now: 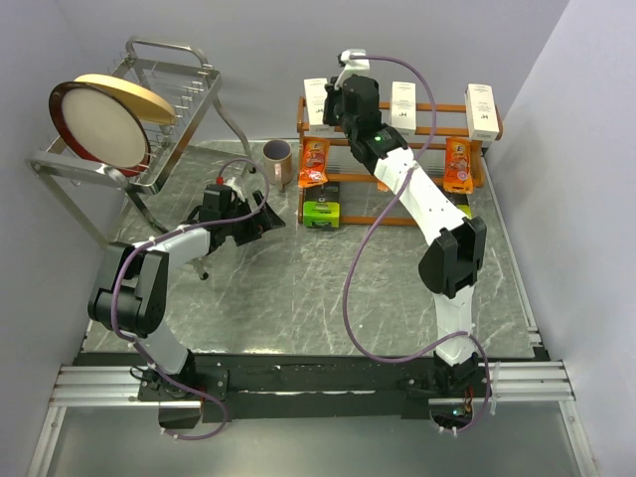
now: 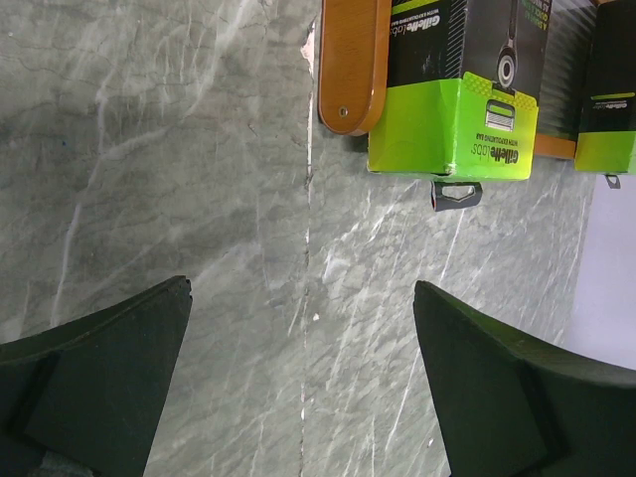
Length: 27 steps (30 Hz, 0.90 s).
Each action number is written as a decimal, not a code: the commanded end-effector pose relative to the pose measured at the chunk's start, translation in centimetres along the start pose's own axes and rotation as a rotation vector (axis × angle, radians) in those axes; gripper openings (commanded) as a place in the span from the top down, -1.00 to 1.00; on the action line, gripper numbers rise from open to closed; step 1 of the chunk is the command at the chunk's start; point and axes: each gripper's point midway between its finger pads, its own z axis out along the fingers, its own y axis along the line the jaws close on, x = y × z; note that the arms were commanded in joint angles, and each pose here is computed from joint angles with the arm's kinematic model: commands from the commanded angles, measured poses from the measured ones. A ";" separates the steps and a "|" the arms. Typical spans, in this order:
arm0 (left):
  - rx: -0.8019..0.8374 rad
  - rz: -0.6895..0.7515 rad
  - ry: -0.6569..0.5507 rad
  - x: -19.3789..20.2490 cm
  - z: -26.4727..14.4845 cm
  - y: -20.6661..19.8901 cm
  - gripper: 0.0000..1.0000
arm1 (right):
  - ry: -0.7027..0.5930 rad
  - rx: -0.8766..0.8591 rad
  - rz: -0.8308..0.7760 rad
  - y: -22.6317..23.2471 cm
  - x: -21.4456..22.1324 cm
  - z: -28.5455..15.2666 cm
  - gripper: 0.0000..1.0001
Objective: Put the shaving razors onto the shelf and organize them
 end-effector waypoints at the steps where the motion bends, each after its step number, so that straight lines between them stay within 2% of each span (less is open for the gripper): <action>1: 0.040 0.026 -0.060 -1.6 -0.7 -1.4 -0.99 | -0.122 0.084 0.028 -2.3 -4.7 -1.3 1.00; 7: 0.043 0.010 -0.054 -1.5 -0.3 -1.4 -0.99 | -0.067 0.106 -0.019 -4.1 -2.9 -1.2 1.00; 12: 0.045 0.006 -0.053 -1.8 -0.1 -1.5 -0.99 | 0.008 0.039 -0.029 -2.9 -0.1 -0.9 1.00; 21: 0.034 0.013 -0.062 -1.4 -0.7 -1.1 -0.99 | 0.019 -0.035 -0.032 0.2 0.4 -0.9 1.00; 27: 0.031 0.015 -0.065 -1.2 -0.9 -1.0 -0.99 | 0.012 -0.021 -0.044 0.0 0.1 -1.0 1.00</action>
